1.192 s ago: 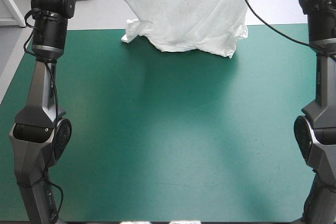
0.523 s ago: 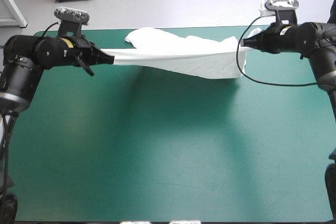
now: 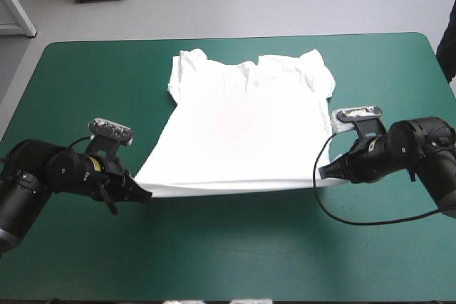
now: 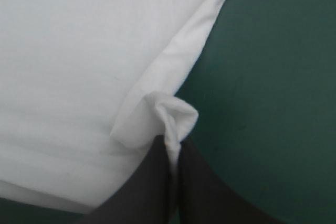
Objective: Fold the cloth
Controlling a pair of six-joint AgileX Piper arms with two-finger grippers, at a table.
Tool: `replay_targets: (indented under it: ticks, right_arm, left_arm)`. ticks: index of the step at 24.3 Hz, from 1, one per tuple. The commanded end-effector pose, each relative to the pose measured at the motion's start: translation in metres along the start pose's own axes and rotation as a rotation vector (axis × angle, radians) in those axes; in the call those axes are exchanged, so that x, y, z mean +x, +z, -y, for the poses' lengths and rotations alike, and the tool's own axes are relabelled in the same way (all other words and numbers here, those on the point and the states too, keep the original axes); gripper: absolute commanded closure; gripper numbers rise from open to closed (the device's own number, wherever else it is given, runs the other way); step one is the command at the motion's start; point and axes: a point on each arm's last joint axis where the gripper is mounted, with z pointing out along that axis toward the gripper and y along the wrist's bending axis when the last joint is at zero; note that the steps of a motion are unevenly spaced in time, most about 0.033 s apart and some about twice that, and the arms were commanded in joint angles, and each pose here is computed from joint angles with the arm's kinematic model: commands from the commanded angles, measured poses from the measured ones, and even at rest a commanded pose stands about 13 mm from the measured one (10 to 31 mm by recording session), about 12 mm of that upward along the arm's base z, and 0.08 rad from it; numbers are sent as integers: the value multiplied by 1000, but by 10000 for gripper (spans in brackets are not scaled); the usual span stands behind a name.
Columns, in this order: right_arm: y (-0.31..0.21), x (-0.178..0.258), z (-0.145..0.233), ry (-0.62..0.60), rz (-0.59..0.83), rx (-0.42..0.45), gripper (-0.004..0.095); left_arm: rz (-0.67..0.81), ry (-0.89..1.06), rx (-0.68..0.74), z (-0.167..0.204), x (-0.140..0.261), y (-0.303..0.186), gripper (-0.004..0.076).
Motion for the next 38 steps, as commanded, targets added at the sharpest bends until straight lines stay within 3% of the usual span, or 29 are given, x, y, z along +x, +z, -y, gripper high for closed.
replay_targets:
  ticks: [1, 13, 17, 19, 21, 24, 25, 30, 34, 38]
  right_arm:
    - [-7, 16, -3, -14, -32, -3, 921]
    - [20, 92, -18, 13, -250, -58, 921]
    - [25, 99, -17, 16, -272, -55, 920]
    - [26, 99, -17, 16, -266, -55, 872]
    - [26, 99, -17, 15, -272, -53, 775]
    - [25, 102, -17, 14, -307, -52, 576]
    - [25, 102, -17, 22, -305, -51, 540]
    - [9, 87, -19, 47, -229, -55, 391]
    - [-19, 62, -20, 32, -93, -40, 379]
    - [-44, 33, -13, 38, 88, 72, 379]
  left_arm:
    - [-19, -30, 47, 6, 24, 0, 734]
    - [-235, -103, 134, 15, 92, 37, 734]
    - [-252, -105, 149, 16, 99, 47, 733]
    - [-289, -86, 156, 17, 105, 51, 724]
    - [-325, -86, 174, 18, 110, 52, 648]
    - [-328, -101, 216, 22, 109, 51, 417]
    - [-324, -108, 231, 24, 109, 50, 383]
    - [-265, -116, 270, 27, 96, 38, 344]
    - [-118, -86, 231, 25, 68, 6, 344]
    - [39, -47, 122, 16, 35, -31, 344]
